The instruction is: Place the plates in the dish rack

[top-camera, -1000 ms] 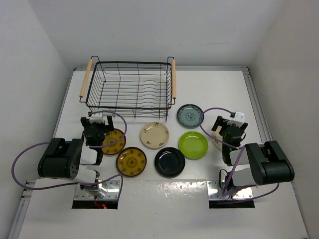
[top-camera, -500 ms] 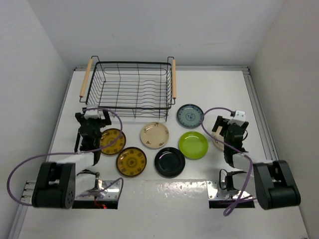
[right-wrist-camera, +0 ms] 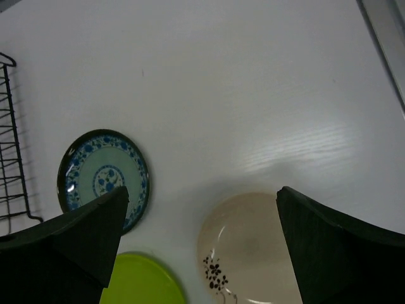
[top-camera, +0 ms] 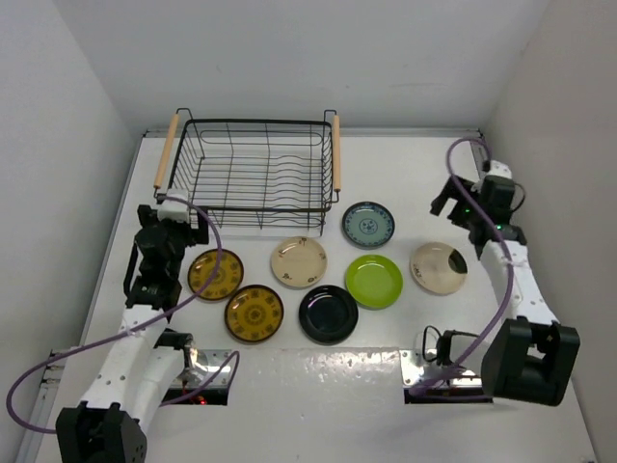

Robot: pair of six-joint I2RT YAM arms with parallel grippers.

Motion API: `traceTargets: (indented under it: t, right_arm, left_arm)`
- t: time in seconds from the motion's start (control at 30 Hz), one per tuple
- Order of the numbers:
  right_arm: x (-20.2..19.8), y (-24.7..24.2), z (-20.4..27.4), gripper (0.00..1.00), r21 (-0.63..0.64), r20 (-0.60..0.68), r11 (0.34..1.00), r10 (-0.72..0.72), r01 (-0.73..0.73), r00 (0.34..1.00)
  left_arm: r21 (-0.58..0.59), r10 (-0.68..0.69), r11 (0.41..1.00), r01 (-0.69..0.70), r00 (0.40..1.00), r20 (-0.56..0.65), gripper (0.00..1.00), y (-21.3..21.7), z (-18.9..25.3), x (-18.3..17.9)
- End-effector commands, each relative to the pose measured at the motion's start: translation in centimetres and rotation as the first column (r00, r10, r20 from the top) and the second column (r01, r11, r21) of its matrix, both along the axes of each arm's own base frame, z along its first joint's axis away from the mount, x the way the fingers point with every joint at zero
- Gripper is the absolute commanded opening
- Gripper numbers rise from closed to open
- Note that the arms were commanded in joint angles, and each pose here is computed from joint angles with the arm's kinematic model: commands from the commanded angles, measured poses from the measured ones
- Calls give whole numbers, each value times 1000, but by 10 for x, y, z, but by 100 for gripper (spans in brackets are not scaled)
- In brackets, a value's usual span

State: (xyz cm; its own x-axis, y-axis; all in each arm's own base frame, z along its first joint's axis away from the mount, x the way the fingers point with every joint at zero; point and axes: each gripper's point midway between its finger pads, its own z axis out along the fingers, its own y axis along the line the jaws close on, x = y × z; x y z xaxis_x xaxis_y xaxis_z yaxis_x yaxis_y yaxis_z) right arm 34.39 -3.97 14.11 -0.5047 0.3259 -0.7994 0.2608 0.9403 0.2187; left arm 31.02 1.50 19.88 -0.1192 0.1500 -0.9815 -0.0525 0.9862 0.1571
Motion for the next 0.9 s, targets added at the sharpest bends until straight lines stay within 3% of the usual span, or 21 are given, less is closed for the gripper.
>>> traceTargets:
  t: [0.0, 0.13, 0.2, 0.43, 0.53, 0.67, 0.87]
  right_arm:
    - [-41, 0, -29, 100, 329, -231, 933, -69, 145, 970]
    - [-70, -25, -63, 97, 392, -379, 858, -179, 333, 908]
    - [-87, -38, -77, 96, 358, -438, 846, -222, 396, 871]
    - [-115, -61, -117, 79, 288, -562, 782, -328, 552, 759]
    - [-113, -58, -130, 69, 333, -578, 764, -298, 553, 760]
    - [-110, -49, -143, 50, 373, -589, 773, -230, 513, 774]
    - [-123, -51, -159, 38, 357, -640, 763, -221, 539, 736]
  left_arm:
    - [160, 100, 984, -83, 990, -101, 100, 25, 25, -8]
    - [339, 117, 941, -15, 953, -281, 100, 37, 17, -14]
    - [339, 56, 938, 77, 929, -365, 100, 28, 7, -18]
    - [141, -130, 968, 209, 892, -432, 100, -10, -16, -27]
    - [81, -233, 951, 298, 864, -445, 100, -29, -21, -31]
    - [67, -254, 946, 317, 855, -452, 100, -33, -23, -31]
    - [105, -228, 947, 302, 868, -441, 100, -27, -21, -25]
